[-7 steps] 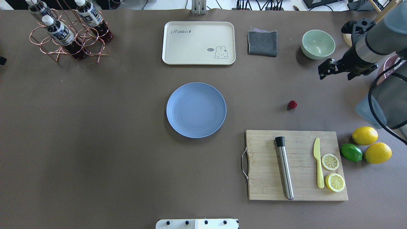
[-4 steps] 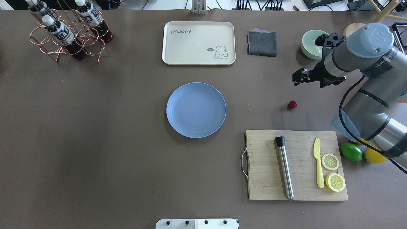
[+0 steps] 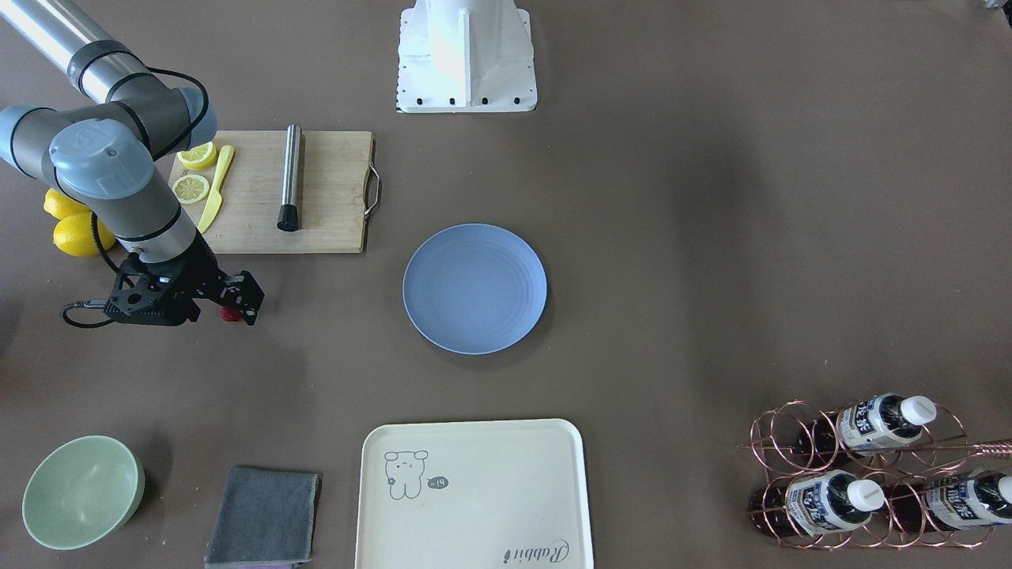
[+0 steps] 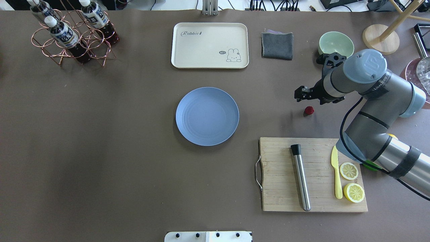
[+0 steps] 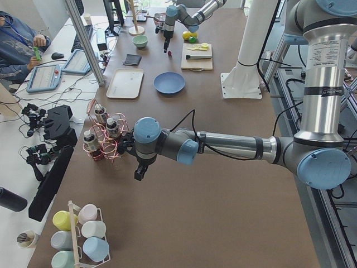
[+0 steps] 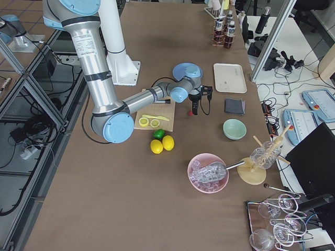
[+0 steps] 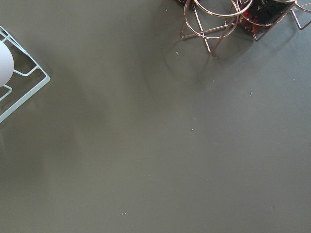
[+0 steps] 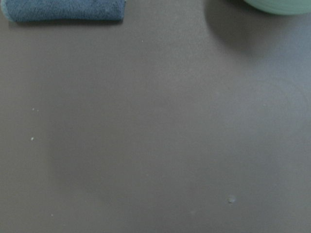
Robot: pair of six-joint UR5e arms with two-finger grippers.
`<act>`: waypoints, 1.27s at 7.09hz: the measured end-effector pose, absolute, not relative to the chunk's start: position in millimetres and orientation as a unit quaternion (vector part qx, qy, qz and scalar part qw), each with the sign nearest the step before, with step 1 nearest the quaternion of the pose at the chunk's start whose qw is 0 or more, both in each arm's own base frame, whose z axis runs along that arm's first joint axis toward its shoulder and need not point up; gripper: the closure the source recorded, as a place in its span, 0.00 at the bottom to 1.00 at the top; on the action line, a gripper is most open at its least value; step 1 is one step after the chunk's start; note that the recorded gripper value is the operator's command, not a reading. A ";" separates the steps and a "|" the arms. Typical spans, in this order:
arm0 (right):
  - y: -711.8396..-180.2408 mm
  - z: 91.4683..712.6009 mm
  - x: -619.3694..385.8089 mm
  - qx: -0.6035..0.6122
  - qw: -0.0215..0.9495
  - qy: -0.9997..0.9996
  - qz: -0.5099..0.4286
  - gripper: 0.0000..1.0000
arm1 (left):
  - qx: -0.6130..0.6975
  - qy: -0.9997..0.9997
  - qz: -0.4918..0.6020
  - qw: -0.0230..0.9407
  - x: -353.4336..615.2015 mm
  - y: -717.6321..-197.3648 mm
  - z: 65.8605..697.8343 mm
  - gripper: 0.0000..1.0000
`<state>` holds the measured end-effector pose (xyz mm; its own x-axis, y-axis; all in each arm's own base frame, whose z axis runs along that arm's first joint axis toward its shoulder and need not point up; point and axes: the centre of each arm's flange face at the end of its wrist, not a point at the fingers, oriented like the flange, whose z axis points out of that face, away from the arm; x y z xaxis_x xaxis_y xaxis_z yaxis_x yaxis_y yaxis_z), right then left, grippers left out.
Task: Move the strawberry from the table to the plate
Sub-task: 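Lower the right gripper onto the red strawberry and close it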
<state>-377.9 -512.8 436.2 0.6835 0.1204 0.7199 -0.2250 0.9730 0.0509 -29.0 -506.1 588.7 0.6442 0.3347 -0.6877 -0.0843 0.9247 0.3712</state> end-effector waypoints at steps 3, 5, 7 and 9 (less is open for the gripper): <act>-503.3 451.2 -388.1 0.065 0.921 -0.373 0.094 0.32 | 0.158 0.405 0.118 0.893 -29.6 -505.4 587.6 0.02; -502.8 455.8 -390.8 0.065 0.923 -0.368 0.096 1.00 | 0.158 0.405 0.118 0.893 -29.8 -505.3 587.2 0.02; -502.2 452.4 -391.4 0.064 0.921 -0.370 0.103 1.00 | 0.158 0.405 0.118 0.893 -29.8 -505.6 586.9 0.02; -499.9 429.4 -390.6 0.070 0.913 -0.386 0.110 1.00 | 0.158 0.405 0.118 0.893 -29.8 -505.8 586.4 0.02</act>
<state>-390.6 -499.9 429.4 0.6780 0.1465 0.7203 -0.2547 0.9661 0.0432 -29.8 -505.8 586.4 0.6435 0.3394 -0.6861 -0.0825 0.9218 0.3787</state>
